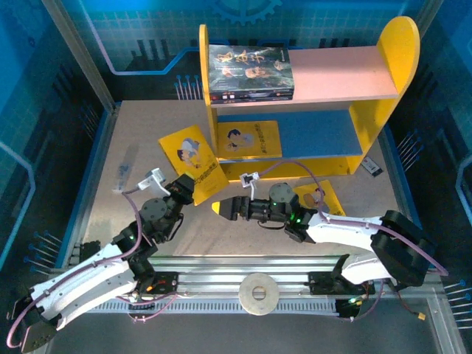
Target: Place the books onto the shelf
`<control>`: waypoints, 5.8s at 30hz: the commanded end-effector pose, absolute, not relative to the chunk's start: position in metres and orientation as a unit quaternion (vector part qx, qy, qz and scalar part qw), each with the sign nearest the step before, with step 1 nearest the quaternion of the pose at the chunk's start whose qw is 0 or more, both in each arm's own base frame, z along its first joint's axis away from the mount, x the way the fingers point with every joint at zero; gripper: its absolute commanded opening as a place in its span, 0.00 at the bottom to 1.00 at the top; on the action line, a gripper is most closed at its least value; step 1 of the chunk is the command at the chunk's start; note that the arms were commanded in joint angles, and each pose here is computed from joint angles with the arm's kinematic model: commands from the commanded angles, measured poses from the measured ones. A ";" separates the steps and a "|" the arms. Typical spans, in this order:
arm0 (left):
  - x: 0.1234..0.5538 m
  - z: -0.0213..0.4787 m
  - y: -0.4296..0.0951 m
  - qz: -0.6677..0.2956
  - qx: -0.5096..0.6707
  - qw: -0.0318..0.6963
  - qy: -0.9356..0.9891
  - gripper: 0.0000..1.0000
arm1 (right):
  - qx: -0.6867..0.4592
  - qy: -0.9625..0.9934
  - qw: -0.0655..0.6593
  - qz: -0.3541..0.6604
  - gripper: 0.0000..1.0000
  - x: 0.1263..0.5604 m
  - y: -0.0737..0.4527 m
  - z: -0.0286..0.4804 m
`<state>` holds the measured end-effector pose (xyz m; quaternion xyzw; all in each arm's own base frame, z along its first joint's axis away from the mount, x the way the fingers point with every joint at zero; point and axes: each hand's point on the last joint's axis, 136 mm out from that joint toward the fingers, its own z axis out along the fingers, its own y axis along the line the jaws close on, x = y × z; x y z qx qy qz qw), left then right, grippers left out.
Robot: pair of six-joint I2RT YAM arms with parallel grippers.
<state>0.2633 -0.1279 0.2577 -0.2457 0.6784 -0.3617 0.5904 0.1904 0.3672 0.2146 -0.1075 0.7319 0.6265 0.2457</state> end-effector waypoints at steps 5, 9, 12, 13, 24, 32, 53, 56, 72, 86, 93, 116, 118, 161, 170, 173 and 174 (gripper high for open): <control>0.254 0.318 -0.131 -0.450 -0.245 0.630 0.583 0.00 | -0.091 0.697 0.252 0.665 0.99 0.193 0.376 0.229; 0.253 0.316 -0.135 -0.456 -0.246 0.625 0.584 0.00 | -0.081 0.684 0.248 0.681 0.98 0.198 0.383 0.232; 0.251 0.316 -0.140 -0.460 -0.241 0.622 0.586 0.00 | -0.074 0.671 0.243 0.697 0.96 0.202 0.389 0.235; 0.251 0.315 -0.140 -0.460 -0.241 0.621 0.587 0.00 | -0.072 0.666 0.241 0.703 0.96 0.203 0.391 0.236; 0.243 0.306 -0.142 -0.432 -0.234 0.628 0.603 0.00 | -0.042 0.630 0.240 0.737 0.87 0.209 0.388 0.235; 0.237 0.307 -0.138 -0.404 -0.236 0.646 0.604 0.00 | -0.033 0.635 0.259 0.726 0.86 0.206 0.370 0.233; 0.232 0.310 -0.160 -0.441 -0.215 0.633 0.599 0.00 | -0.031 0.610 0.317 0.726 0.52 0.213 0.360 0.268; 0.232 0.308 -0.161 -0.440 -0.216 0.632 0.600 0.00 | -0.034 0.611 0.334 0.717 0.37 0.211 0.353 0.273; 0.233 0.295 -0.161 -0.429 -0.217 0.622 0.617 0.27 | -0.084 0.635 0.396 0.658 0.11 0.198 0.327 0.284; 0.221 0.296 -0.120 -0.293 -0.166 0.606 0.721 0.62 | -0.204 0.718 0.379 0.547 0.10 0.151 0.255 0.278; 0.222 0.308 -0.120 -0.234 -0.088 0.545 0.800 0.62 | -0.227 0.764 0.338 0.501 0.10 0.142 0.226 0.261; 0.236 0.274 -0.213 -0.467 0.132 0.298 0.822 0.70 | -0.295 0.745 0.279 0.530 0.10 0.142 0.230 0.281; 0.233 0.274 -0.214 -0.471 0.139 0.294 0.820 0.70 | -0.297 0.740 0.279 0.535 0.10 0.142 0.230 0.285; 0.227 0.268 -0.224 -0.513 0.148 0.283 0.796 0.15 | -0.233 0.760 0.228 0.563 0.16 0.179 0.218 0.257; 0.236 0.271 -0.230 -0.555 0.110 0.287 0.773 0.00 | -0.172 0.765 0.250 0.568 0.32 0.195 0.216 0.247; 0.241 0.275 -0.229 -0.566 0.094 0.301 0.762 0.00 | -0.137 0.772 0.258 0.564 0.42 0.200 0.213 0.239; 0.243 0.277 -0.228 -0.567 0.089 0.308 0.759 0.00 | -0.124 0.777 0.261 0.560 0.45 0.202 0.211 0.234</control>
